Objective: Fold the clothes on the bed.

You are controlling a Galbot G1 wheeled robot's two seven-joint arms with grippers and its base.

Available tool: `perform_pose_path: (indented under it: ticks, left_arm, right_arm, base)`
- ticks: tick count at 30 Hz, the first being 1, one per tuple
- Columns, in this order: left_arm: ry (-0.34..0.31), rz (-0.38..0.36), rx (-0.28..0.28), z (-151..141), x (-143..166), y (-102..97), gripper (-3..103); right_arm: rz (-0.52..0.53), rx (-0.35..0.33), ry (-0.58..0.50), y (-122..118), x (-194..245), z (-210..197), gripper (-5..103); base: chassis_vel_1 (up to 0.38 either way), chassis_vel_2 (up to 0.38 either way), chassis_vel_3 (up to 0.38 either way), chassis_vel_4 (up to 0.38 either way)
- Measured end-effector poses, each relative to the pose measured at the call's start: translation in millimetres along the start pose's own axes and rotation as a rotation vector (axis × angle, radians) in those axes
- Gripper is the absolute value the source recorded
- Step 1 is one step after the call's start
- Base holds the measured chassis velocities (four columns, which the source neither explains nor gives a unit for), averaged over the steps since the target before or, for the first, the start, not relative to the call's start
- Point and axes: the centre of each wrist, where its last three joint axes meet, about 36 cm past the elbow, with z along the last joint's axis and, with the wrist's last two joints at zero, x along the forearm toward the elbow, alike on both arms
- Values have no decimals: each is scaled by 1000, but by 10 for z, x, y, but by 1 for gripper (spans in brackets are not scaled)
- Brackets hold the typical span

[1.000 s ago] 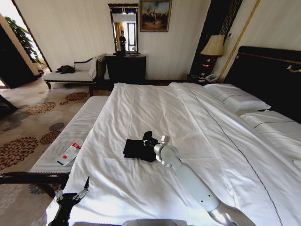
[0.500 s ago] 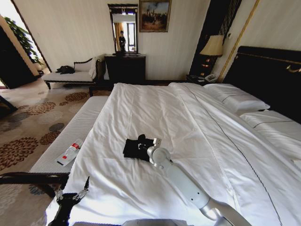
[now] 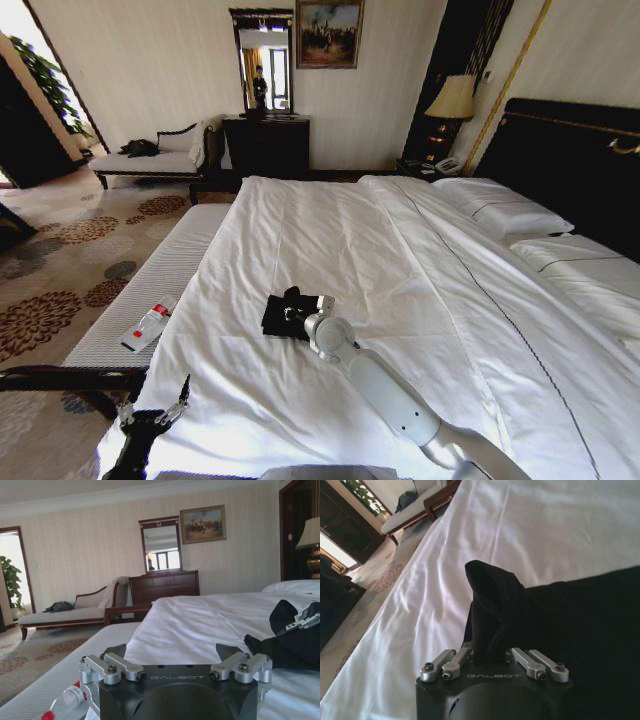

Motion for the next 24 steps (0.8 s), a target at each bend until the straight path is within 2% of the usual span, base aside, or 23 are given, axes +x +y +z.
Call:
perform_pose_path:
  ticks: [1, 5, 7, 9, 10, 12, 13, 15, 16, 19, 20, 21, 22, 24]
  left_arm:
    - [0, 0, 0, 0, 0, 0, 100]
    - [0, 0, 0, 0, 0, 0, 100]
    - [0, 0, 0, 0, 0, 0, 100]
    - [0, 0, 0, 0, 0, 0, 100]
    - [0, 0, 0, 0, 0, 0, 100]
    - [0, 0, 0, 0, 0, 0, 100]
    - [0, 0, 0, 0, 0, 0, 100]
    - [0, 0, 0, 0, 0, 0, 100]
    - [0, 0, 0, 0, 0, 0, 100]
    - [0, 0, 0, 0, 0, 0, 100]
    - [0, 0, 0, 0, 0, 0, 100]
    - [0, 0, 0, 0, 0, 0, 100]
    - [0, 0, 0, 0, 0, 0, 100]
    - [0, 0, 0, 0, 0, 0, 100]
  right_arm:
    - [3, 19, -22, 16, -33, 15, 23]
    - [-15, 55, -69, 144, -88, -12, 44]
    - [-21, 63, -73, 174, -82, -15, 44]
    - [-47, 83, -92, 279, -28, -17, 55]
    - [-47, 83, -92, 279, -28, -17, 55]
    - [-78, 87, -119, 376, 38, -25, 66]
    - [-97, 82, -136, 420, 71, -31, 66]
    - [-139, 70, -216, 462, 120, -46, 77]
    - [-137, 78, -259, 424, 108, -45, 83]
    - [-120, 94, -317, 302, 37, -8, 88]
    - [-81, 144, -391, 76, -85, 81, 97]
    - [-57, 175, -420, -42, -143, 129, 97]
    - [-57, 175, -420, -42, -143, 129, 97]
    - [-12, 240, -461, -267, -268, 243, 100]
  base:
    - [0, 0, 0, 0]
    - [0, 0, 0, 0]
    - [0, 0, 0, 0]
    - [0, 0, 0, 0]
    - [0, 0, 0, 0]
    - [0, 0, 0, 0]
    - [0, 0, 0, 0]
    - [0, 0, 0, 0]
    - [0, 0, 0, 0]
    - [0, 0, 0, 0]
    - [0, 0, 0, 0]
    - [0, 0, 0, 0]
    - [0, 0, 0, 0]
    - [0, 0, 0, 0]
